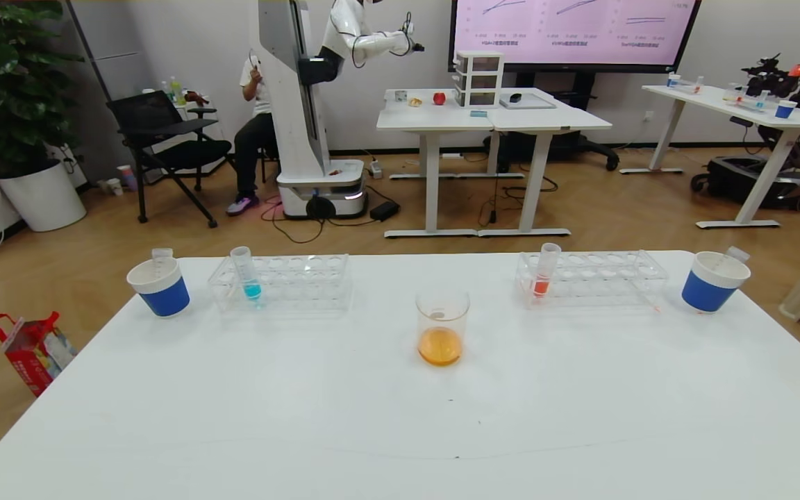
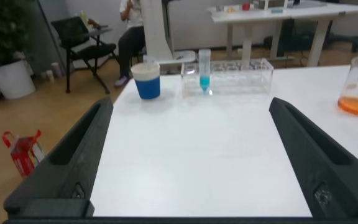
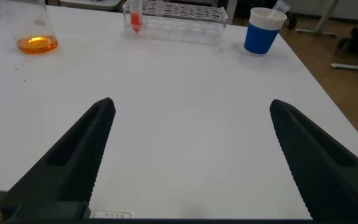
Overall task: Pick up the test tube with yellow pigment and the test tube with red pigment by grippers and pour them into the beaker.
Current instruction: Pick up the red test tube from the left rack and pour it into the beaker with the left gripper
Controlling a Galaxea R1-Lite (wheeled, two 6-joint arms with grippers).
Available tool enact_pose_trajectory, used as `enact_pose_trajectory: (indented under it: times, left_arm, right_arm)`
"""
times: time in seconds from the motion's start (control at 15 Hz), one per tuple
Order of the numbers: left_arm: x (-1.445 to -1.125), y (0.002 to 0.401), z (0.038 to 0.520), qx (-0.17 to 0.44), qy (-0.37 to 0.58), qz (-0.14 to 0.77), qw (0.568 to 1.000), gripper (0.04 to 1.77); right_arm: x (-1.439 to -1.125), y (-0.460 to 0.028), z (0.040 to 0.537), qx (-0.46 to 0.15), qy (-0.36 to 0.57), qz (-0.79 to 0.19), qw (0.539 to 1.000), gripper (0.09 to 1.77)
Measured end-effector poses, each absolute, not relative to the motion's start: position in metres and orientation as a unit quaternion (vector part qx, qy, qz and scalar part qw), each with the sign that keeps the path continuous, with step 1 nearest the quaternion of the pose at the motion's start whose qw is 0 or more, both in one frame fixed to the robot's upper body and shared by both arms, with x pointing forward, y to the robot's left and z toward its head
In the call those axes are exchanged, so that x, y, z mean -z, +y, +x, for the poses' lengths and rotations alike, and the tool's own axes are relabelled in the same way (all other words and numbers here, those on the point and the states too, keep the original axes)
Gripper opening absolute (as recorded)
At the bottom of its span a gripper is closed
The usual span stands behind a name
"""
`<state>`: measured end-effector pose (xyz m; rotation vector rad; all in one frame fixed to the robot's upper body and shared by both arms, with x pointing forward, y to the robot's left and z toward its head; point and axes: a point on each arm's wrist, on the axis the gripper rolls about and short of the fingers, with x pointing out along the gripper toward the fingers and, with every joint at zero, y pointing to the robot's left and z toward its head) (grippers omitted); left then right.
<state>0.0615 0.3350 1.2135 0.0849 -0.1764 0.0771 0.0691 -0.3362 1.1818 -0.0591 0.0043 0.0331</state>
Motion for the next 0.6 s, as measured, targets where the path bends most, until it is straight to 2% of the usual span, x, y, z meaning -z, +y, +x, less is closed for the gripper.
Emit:
enact_pose_trajectory:
  times: [0.2,0.6]
  left_arm:
    - [-1.184,0.333,0.068,0.005,0.005,0.028,1.0,1.75]
    - [-1.182,0.333,0.069,0.005,0.001,0.018,1.0,1.75]
  right_arm:
    - [-1.182,-0.336,0.069,-0.017,0.002,-0.03,0.999,1.74]
    - [-1.182,-0.336,0.069,-0.017,0.002,-0.03,0.999,1.74]
